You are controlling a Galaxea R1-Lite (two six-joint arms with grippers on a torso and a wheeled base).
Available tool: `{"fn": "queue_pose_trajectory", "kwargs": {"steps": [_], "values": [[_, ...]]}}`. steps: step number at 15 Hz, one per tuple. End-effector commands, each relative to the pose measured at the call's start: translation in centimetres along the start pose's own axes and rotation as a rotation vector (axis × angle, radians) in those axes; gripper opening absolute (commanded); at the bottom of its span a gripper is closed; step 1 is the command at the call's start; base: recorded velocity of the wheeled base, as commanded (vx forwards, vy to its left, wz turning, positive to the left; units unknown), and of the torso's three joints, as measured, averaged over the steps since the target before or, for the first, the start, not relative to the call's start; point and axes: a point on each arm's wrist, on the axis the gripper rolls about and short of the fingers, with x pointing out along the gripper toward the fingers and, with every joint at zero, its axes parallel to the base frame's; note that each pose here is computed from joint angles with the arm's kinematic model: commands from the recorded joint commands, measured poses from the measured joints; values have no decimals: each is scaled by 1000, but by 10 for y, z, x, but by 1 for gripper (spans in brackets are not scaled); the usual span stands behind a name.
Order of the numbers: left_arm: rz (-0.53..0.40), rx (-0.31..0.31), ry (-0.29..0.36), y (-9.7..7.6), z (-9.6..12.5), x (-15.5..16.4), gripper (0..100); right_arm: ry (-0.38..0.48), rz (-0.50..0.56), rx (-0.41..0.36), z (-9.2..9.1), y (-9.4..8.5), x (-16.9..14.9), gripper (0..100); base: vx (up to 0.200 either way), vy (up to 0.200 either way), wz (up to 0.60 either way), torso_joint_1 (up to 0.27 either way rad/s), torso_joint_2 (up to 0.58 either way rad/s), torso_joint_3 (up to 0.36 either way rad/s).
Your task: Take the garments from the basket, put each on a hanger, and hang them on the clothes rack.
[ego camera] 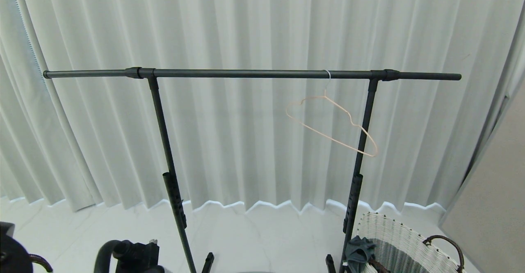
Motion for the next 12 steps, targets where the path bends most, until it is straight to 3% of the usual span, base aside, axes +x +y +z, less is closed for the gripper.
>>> {"fn": "queue_pose_trajectory", "kwargs": {"steps": [1,4,5,8,12], "values": [[0,0,-2,0,0,0,0,-2,1,-1,0,0,0,0,0,0,0,0,0,0],[3,2,-8,0,1,-1,0,0,-5,-29,0,0,0,0,0,0,0,0,0,0],[6,1,-13,0,1,-1,0,3,-5,-31,-1,0,0,100,0,0,0,0,0,0],[52,2,-9,1,-2,-1,0,22,-105,-46,-4,-14,1,100,0,0,0,0,0,0],[232,30,35,1,-27,-10,0,50,-328,-27,-15,-49,-12,100,0,0,0,0,0,0]]}}
